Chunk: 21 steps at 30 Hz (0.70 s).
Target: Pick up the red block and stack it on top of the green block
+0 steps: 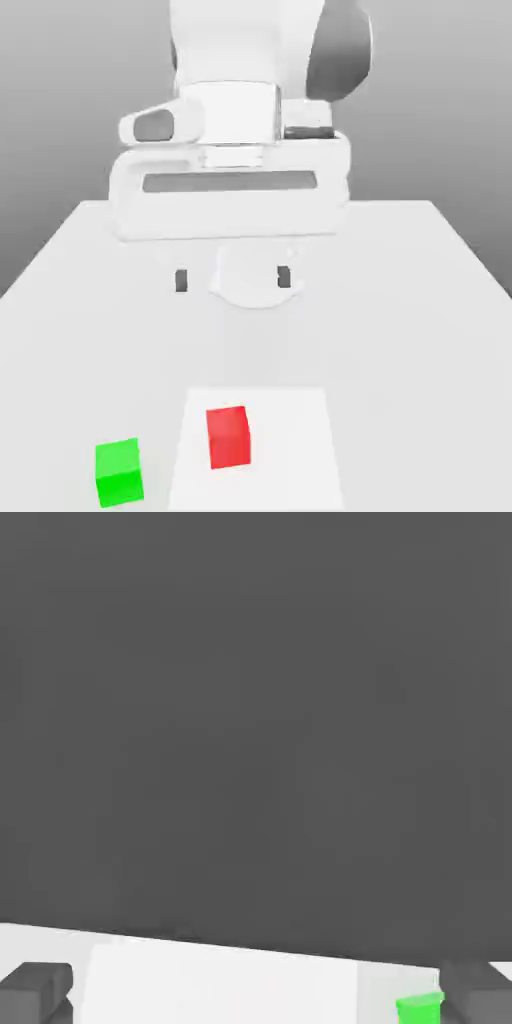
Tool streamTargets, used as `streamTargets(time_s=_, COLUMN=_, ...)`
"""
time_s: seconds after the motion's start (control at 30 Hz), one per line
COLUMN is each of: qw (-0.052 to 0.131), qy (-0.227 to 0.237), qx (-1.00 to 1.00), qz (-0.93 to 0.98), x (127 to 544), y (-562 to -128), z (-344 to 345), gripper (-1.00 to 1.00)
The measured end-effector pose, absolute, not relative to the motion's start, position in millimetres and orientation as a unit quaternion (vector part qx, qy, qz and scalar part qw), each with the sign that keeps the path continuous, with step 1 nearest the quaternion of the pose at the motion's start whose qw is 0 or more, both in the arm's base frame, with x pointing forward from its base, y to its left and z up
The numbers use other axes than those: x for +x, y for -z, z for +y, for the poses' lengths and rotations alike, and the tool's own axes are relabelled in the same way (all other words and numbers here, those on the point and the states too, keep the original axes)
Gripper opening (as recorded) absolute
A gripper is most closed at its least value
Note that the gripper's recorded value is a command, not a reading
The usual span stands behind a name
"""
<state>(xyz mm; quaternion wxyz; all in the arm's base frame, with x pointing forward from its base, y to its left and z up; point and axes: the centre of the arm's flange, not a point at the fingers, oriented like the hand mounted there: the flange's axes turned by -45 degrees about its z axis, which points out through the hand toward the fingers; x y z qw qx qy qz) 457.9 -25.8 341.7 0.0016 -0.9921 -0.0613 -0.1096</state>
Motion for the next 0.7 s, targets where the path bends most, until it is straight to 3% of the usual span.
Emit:
streamTargets(time_s=0.2, qw=0.000, qy=0.014, qx=-0.996, qz=-0.082, x=424.4, y=-223.8, z=-34.5, gripper=0.00)
streamTargets(time_s=0.4, qw=0.000, qy=0.000, qx=-0.996, qz=-0.087, x=418.0, y=-151.8, z=-35.0, gripper=0.00)
streamTargets(time_s=0.43, qw=0.000, qy=0.000, qx=-0.996, qz=-0.087, x=417.4, y=-145.9, z=-35.0, gripper=-1.00)
streamTargets(time_s=0.7, qw=0.000, qy=0.000, qx=-0.996, qz=-0.087, x=418.0, y=-154.7, z=-34.9, gripper=-1.00)
